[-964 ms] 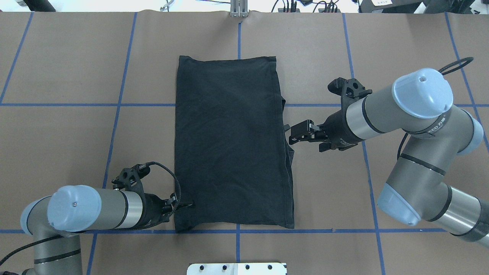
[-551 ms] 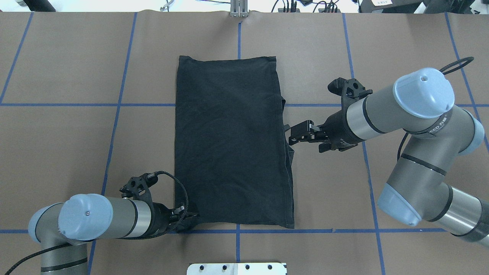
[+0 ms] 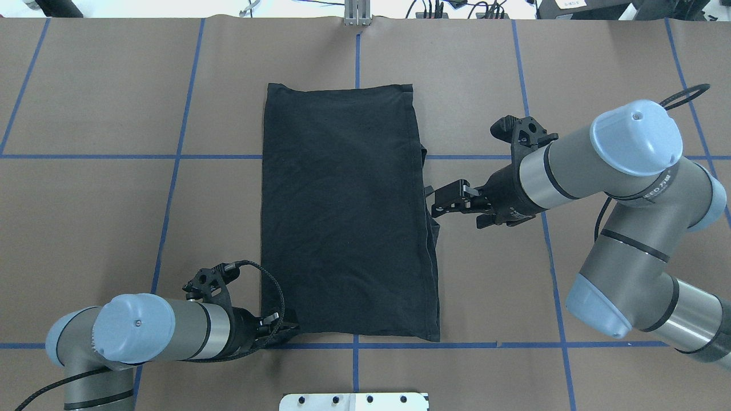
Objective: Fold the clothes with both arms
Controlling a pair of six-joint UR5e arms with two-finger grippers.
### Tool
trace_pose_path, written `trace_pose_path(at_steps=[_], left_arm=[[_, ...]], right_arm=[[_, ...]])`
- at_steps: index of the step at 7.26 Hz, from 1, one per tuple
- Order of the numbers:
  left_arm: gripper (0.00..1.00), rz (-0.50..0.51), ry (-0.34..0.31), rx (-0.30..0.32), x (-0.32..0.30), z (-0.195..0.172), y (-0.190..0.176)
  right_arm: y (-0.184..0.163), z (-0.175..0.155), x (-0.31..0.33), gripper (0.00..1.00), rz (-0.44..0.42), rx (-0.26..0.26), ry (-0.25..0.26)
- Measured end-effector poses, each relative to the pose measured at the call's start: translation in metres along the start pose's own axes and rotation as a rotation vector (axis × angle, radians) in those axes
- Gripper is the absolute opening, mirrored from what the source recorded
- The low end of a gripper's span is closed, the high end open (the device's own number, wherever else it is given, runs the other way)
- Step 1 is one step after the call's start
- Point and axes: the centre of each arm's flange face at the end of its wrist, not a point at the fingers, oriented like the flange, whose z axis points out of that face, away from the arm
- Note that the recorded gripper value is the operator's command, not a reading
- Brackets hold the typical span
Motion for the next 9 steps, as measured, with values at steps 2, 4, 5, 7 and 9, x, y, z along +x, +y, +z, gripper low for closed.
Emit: trace_pose_path(at_steps=[2, 4, 5, 7, 9], left_arm=[[0.83, 0.001, -0.006, 0.003, -0.0031, -0.0003, -0.0017], [0.83, -0.001, -0.020, 0.005, -0.0057, 0.0013, -0.0018], [0.81, -0.001, -0.031, 0.007, -0.0063, 0.0027, -0.0011], [0.63, -0.001, -0.037, 0.006, -0.0056, 0.0040, 0.0007], [0.49, -0.002, -0.036, 0.005, -0.0044, 0.0041, 0.0014]], right_arm=[[0.0001, -0.0002, -0.0008, 1.00, -0.001, 0.000, -0.001], [0.0001, -0.0001, -0.0006, 1.00, -0.001, -0.001, -0.001], [0.0001, -0.0001, -0.0003, 1.00, 0.000, -0.001, -0.001], [0.0002, -0.0002, 0.0002, 1.00, 0.000, -0.002, 0.000], [0.0001, -0.0002, 0.0008, 1.00, 0.001, -0.002, 0.001]])
